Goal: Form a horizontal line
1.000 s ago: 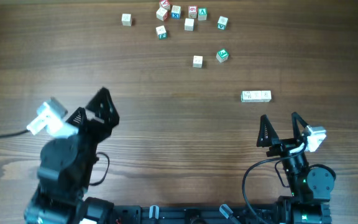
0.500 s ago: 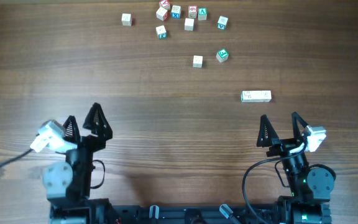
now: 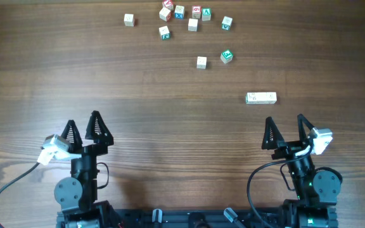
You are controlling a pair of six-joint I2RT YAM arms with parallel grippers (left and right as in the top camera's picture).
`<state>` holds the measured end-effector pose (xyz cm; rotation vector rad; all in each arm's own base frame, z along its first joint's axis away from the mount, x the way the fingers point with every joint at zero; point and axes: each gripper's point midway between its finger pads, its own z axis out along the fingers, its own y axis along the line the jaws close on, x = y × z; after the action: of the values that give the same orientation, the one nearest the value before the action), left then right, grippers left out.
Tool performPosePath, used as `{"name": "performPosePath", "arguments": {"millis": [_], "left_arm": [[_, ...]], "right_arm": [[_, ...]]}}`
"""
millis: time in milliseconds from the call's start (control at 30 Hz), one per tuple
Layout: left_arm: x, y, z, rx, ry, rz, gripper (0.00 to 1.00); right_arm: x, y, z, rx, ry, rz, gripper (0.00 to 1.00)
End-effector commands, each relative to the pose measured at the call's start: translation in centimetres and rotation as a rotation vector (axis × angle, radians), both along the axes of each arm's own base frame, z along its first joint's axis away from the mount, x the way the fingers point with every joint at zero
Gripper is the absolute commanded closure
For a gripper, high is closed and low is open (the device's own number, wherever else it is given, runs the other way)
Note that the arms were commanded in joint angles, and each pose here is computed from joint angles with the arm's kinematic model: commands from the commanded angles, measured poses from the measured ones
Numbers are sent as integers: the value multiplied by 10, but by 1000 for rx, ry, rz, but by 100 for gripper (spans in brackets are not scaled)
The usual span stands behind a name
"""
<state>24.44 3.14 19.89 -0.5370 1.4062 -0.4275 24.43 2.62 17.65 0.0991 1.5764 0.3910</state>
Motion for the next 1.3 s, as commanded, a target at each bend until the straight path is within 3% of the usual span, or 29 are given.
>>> {"name": "performPosePath", "arguments": {"millis": [0,100,233,1267], "left_arm": [[-1,-4,2,135,-14,-4,0],[1,-12,-5,249,23,-31,0],[1,-11,-42,252,173,-43,0],[1,-12,-42,252,171,-47,0]], "right_arm": [[0,-1,2,7,-7,-7,0],[0,-1,2,8,-7,-7,0],[0,-1,2,8,-7,-7,0],[0,0,1,-5,-8,-7,0]]}}
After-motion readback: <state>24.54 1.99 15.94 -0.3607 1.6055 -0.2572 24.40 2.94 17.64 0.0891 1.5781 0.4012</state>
